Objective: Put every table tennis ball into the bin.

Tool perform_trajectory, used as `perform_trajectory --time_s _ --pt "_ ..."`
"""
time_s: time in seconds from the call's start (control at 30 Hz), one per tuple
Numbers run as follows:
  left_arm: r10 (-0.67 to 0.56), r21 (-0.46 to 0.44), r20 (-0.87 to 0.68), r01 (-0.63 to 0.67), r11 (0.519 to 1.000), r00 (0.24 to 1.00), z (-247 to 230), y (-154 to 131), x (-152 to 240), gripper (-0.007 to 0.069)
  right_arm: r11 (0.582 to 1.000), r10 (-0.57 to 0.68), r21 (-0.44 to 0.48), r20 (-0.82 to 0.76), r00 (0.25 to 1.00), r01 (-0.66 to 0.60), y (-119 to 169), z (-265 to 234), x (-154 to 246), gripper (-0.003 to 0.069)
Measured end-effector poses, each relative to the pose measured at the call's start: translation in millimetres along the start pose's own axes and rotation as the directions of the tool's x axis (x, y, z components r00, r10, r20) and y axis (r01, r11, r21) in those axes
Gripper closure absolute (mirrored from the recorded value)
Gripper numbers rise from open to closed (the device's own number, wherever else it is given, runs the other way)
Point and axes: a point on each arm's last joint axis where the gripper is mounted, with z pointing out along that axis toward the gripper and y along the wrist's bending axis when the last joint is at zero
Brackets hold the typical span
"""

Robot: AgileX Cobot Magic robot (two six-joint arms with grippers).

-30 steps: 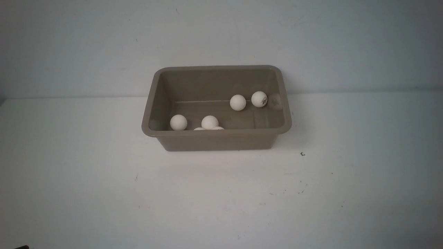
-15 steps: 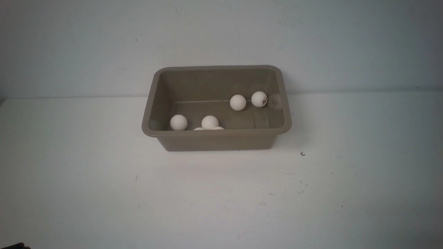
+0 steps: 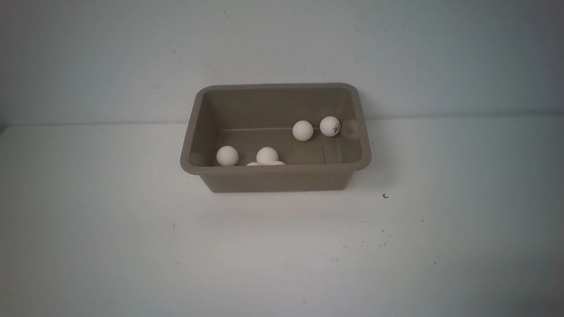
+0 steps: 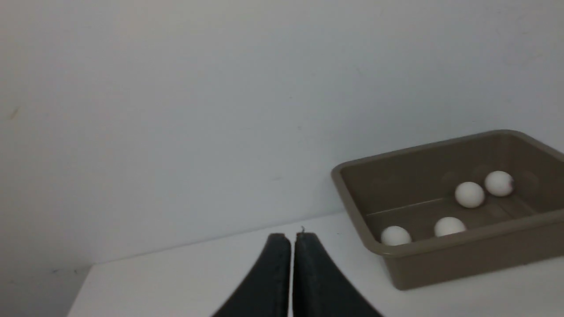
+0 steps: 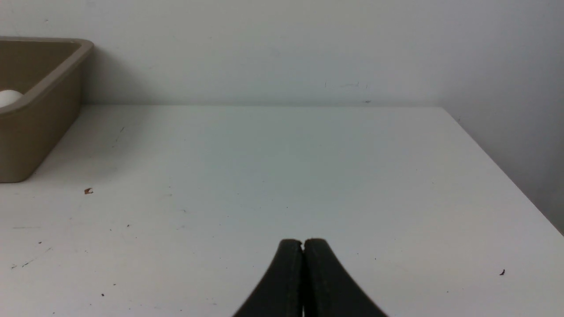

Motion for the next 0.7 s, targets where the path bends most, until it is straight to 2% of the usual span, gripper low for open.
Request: perform_trajectory --time_s 0.13,0.2,0.23,0.33,0.53,0.7 --pt "-0.004 -0.026 0.041 0.005 1.000 0.999 8.3 -1.9 35.2 0.0629 1.000 0.000 0.000 0.000 1.000 0.000 0.0 0.0 0.0 0.0676" --pt "-0.005 -0.002 0.025 0.005 1.000 1.000 11.5 -3.1 51.5 0.0629 1.000 0.000 0.000 0.000 1.000 0.000 0.0 0.0 0.0 0.0676" --pt "-0.006 -0.035 0.009 0.006 0.999 1.000 12.3 -3.4 57.6 0.0629 1.000 0.000 0.000 0.000 1.000 0.000 0.0 0.0 0.0 0.0676" --pt "-0.009 -0.048 -0.030 0.007 0.999 1.000 14.0 -4.0 73.9 0.0629 1.000 0.000 0.000 0.000 1.000 0.000 0.0 0.0 0.0 0.0676" --pt "-0.017 -0.111 -0.083 0.008 0.994 0.996 14.4 -1.3 90.8 0.0629 1.000 0.000 0.000 0.000 1.000 0.000 0.0 0.0 0.0 0.0676" --pt "-0.021 -0.124 -0.097 0.009 0.992 0.995 12.4 -1.7 100.4 0.0629 1.000 0.000 0.000 0.000 1.000 0.000 0.0 0.0 0.0 0.0676"
